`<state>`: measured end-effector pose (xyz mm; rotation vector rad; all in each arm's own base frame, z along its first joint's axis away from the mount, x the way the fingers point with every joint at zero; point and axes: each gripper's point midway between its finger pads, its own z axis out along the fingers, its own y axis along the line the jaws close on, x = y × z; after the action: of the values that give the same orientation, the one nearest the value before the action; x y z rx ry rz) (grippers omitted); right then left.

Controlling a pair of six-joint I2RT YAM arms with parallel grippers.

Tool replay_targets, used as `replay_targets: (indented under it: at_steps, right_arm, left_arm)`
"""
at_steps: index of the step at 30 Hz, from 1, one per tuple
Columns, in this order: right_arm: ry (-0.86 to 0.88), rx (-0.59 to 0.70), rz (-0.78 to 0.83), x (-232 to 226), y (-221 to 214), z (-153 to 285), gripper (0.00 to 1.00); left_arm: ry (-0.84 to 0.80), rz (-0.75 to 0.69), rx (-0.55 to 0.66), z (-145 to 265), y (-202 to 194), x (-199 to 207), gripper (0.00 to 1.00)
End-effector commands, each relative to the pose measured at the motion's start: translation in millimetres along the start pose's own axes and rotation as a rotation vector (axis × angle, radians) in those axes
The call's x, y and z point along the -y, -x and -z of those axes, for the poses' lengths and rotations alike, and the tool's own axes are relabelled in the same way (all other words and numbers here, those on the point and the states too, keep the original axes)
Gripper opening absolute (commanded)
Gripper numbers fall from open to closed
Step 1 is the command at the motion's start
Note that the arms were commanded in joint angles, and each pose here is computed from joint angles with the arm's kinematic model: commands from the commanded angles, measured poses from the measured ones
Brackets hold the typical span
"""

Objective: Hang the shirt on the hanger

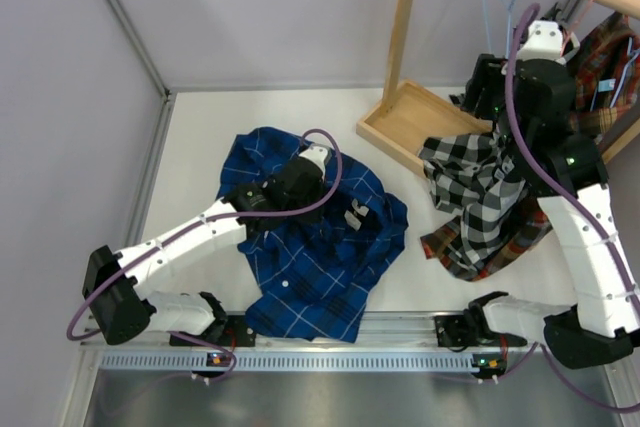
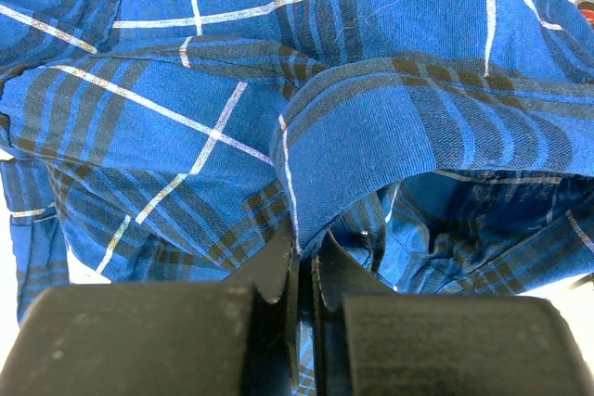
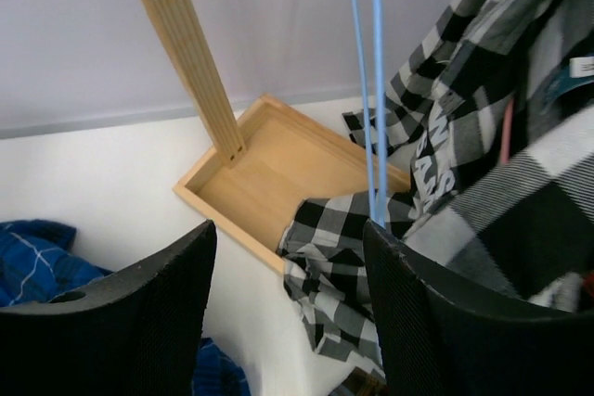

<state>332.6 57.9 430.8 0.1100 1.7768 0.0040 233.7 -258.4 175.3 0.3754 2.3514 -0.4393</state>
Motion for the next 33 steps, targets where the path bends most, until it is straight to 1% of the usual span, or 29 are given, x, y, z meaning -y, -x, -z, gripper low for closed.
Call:
replay_targets:
  at_steps: [1,3,6,7,9,11,12,14,15,20,21,24,29,30,32,33]
  right_arm:
    - [-0.009,0.085,-0.030,16,31,17,0.62]
    - [-0.025,0.085,-0.023,22,32,17,0.64]
    - [-0.029,0.080,-0.004,29,31,15,0.69]
    - [-0.010,0.076,0.007,27,31,13,0.70]
    - [-0.008,0.059,0.013,28,27,6,0.70]
    - [0.036,0.040,0.015,21,23,0,0.68]
    - [0.047,0.027,0.016,18,20,-5,0.64]
    - [0.054,0.007,0.016,15,14,-13,0.61]
    - [0.043,-0.007,0.017,15,11,-22,0.57]
    - [0.013,-0.045,0.018,18,0,-46,0.48]
    - [0.009,-0.058,0.020,18,-4,-50,0.44]
    - [-0.014,-0.065,0.007,21,-7,-53,0.31]
    - [-0.045,-0.059,0.003,27,-6,-51,0.24]
    - [-0.051,-0.058,0.003,28,-6,-51,0.20]
    - [-0.064,-0.056,0.001,30,-5,-51,0.15]
    - [-0.069,-0.056,0.002,31,-5,-51,0.09]
  left_arm:
    - [-0.027,0.015,0.035,1,8,5,0.00]
    - [-0.027,0.014,0.030,0,6,4,0.00]
    - [-0.033,0.013,0.027,-1,3,5,0.00]
    - [-0.031,0.013,0.023,-2,1,4,0.00]
    - [-0.032,0.012,0.017,-3,-1,4,0.00]
    - [-0.033,0.012,0.015,-3,-2,3,0.00]
    - [-0.034,0.011,0.018,-3,-2,3,0.00]
    - [-0.037,0.011,0.023,-1,-1,4,0.00]
    - [-0.039,0.011,0.024,-1,0,4,0.00]
    - [-0.046,0.009,0.037,5,0,3,0.00]
    - [-0.042,0.009,0.039,5,0,2,0.00]
    - [-0.039,0.007,0.044,7,-1,0,0.00]
    - [-0.039,0.004,0.044,8,-2,-1,0.00]
    - [-0.038,0.003,0.043,7,-3,-1,0.00]
    - [-0.037,0.004,0.040,7,-4,-1,0.00]
    - [-0.037,0.004,0.037,6,-4,-1,0.00]
